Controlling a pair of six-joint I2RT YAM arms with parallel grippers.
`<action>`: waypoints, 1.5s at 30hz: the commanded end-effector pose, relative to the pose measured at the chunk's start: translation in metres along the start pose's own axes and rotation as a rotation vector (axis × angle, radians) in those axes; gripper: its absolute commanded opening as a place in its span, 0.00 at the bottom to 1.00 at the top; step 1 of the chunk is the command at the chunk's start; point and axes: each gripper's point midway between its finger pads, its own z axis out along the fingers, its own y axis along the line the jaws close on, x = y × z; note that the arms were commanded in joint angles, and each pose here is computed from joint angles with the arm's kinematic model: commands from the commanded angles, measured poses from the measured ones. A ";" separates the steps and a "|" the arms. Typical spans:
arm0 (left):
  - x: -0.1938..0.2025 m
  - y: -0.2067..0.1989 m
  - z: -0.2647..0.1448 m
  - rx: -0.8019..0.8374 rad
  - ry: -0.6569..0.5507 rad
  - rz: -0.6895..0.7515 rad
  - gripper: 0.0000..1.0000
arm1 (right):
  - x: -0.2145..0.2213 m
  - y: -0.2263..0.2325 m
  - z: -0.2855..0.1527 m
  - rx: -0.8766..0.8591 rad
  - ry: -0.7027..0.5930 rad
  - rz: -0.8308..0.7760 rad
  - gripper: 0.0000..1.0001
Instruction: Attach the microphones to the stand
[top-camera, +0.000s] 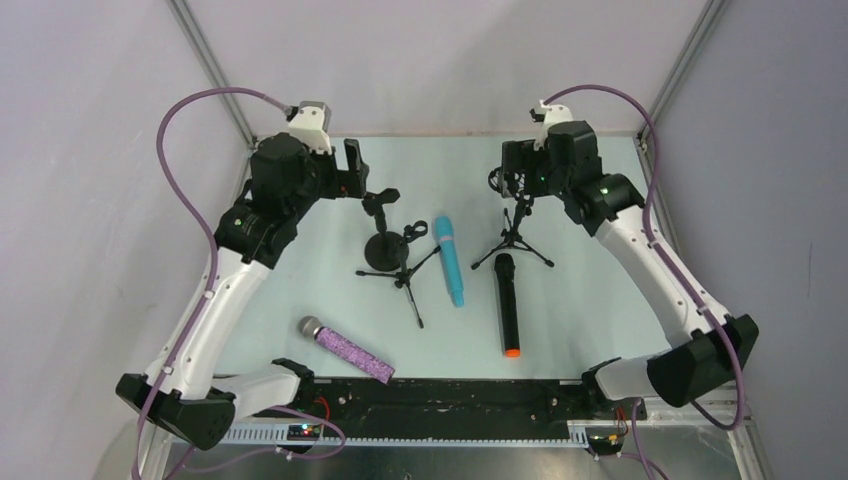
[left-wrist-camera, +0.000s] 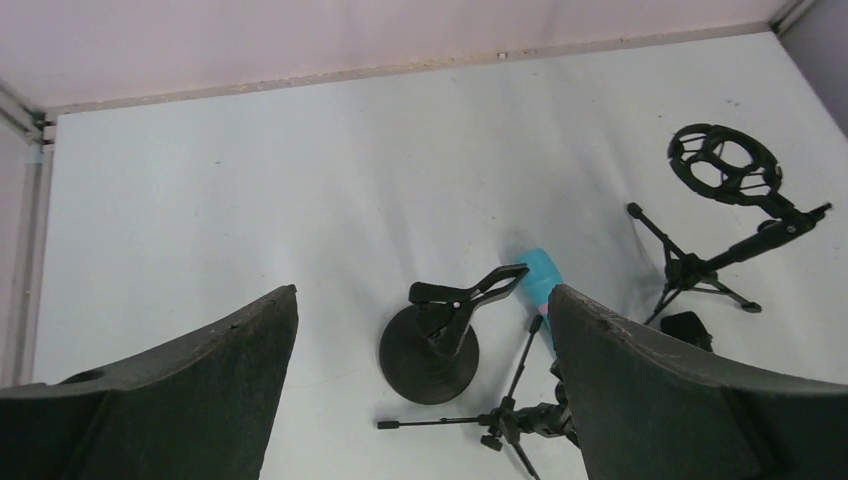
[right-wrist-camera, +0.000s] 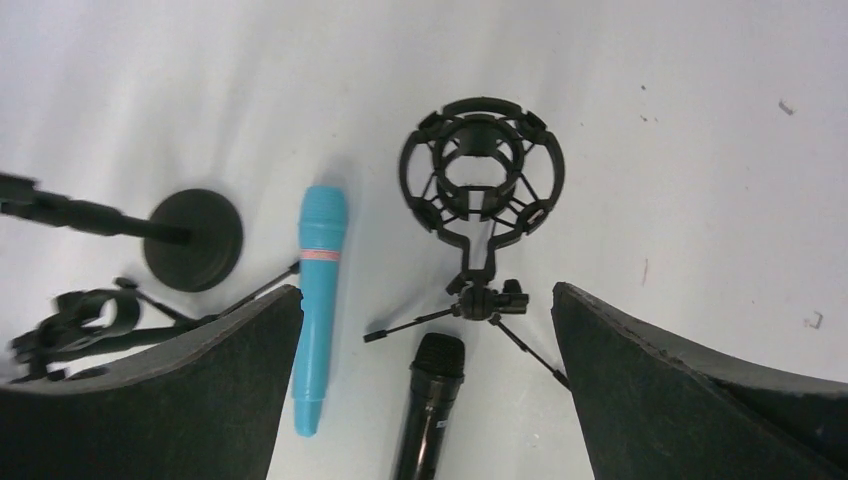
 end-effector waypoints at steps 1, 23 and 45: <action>-0.015 0.016 -0.012 -0.085 -0.070 0.041 0.98 | -0.037 0.034 -0.042 -0.139 -0.124 -0.005 0.99; -0.014 0.040 -0.017 -0.206 -0.076 0.077 0.98 | 0.046 0.228 -0.094 -0.875 0.037 -0.347 1.00; -0.004 0.088 -0.023 -0.247 -0.117 -0.214 0.98 | 0.215 0.345 -0.073 -1.017 0.332 -0.608 0.99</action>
